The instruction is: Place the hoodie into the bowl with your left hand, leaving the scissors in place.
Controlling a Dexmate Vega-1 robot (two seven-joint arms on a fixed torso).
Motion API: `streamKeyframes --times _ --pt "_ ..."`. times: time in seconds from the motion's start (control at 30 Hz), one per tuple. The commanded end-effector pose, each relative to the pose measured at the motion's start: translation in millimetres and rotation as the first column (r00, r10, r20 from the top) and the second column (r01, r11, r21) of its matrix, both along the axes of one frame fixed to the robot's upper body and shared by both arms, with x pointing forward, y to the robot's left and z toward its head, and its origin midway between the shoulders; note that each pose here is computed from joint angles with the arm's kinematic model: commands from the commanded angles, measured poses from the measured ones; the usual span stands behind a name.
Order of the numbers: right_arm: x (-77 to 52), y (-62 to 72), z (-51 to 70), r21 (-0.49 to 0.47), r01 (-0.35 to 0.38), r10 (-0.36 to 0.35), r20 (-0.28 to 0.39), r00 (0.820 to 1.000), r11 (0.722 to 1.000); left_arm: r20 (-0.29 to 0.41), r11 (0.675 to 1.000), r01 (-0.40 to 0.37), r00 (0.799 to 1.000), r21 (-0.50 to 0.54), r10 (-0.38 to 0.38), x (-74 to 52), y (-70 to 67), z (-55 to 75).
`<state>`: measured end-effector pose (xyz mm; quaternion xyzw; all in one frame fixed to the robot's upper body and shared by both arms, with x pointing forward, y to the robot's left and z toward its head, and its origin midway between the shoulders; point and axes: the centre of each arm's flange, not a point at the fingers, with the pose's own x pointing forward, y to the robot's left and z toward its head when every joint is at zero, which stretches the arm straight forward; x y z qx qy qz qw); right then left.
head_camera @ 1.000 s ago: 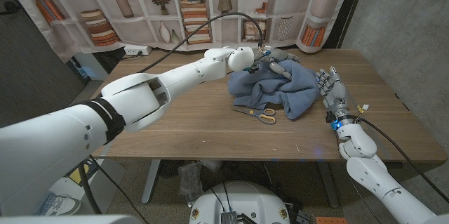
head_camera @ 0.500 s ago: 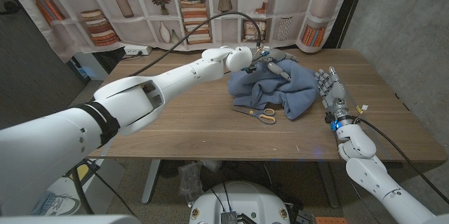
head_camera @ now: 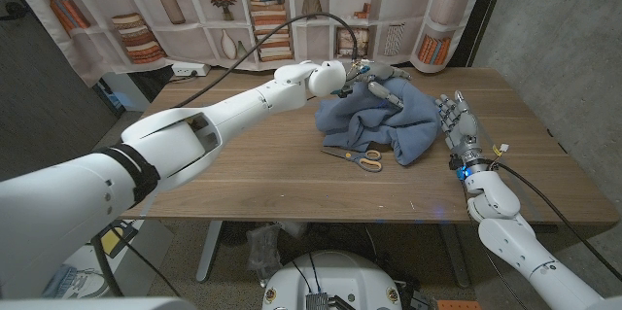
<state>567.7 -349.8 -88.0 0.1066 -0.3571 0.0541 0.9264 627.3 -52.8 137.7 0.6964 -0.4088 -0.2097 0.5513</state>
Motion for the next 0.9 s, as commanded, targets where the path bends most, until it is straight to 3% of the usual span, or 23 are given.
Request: streamKeyframes --times 0.03,0.53,0.9 --pt "0.0 0.2 3.8 -0.003 0.005 -0.005 -0.002 1.0 1.0 0.024 1.0 0.025 0.999 -0.016 -0.024 -9.6 3.1 8.7" --pt "-0.2 -0.1 8.5 -0.015 0.005 -0.004 0.01 1.0 1.0 0.073 0.999 0.025 0.997 -0.036 -0.022 -22.1 7.1 19.1" --pt "2.5 2.0 8.7 -0.019 -0.006 0.006 0.0 1.0 1.0 0.11 0.995 0.034 0.994 -0.089 -0.024 -32.3 16.3 35.9"
